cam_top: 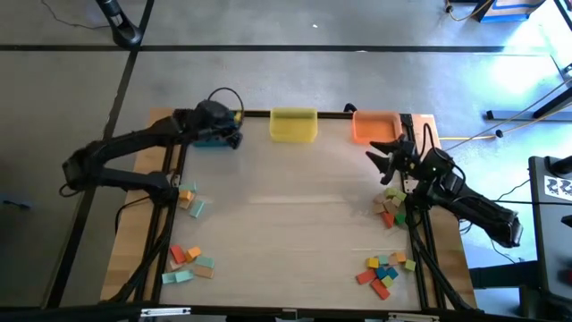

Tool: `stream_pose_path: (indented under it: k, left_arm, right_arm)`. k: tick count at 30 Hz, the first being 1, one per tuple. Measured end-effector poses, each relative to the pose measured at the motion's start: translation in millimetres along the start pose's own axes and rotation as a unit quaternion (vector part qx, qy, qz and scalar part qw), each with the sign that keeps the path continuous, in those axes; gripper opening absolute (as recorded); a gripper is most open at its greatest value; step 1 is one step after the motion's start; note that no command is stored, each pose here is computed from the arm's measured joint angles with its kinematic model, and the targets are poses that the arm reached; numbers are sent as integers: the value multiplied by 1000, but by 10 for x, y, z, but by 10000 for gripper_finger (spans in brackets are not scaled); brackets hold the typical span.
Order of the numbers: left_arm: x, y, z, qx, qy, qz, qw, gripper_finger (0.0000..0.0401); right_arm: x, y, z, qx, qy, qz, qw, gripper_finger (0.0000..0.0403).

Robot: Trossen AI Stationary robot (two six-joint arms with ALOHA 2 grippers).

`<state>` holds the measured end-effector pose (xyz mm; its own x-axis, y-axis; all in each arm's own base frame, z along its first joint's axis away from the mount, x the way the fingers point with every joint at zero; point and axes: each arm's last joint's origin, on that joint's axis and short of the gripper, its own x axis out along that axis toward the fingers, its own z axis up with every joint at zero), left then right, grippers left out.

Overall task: Sort blocks by size
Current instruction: Put the brown square block into the blue bin

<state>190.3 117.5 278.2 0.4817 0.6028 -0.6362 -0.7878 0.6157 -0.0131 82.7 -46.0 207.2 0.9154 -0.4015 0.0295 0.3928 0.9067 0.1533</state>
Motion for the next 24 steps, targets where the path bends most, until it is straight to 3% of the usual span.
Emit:
stream_pose_path:
  k: [8, 14, 24]
  left_arm:
    - [-193, -462, -131, 46, -9, -92, 995, 210]
    - [-306, -652, -224, 76, -19, -105, 991, 210]
    - [-384, -761, -293, 92, -23, -115, 989, 210]
  right_arm:
    - [100, 57, 302, 40, 75, 26, 996, 224]
    - [181, 90, 547, 53, 156, 18, 986, 216]
    - [307, 88, 558, 113, 316, 2, 942, 215]
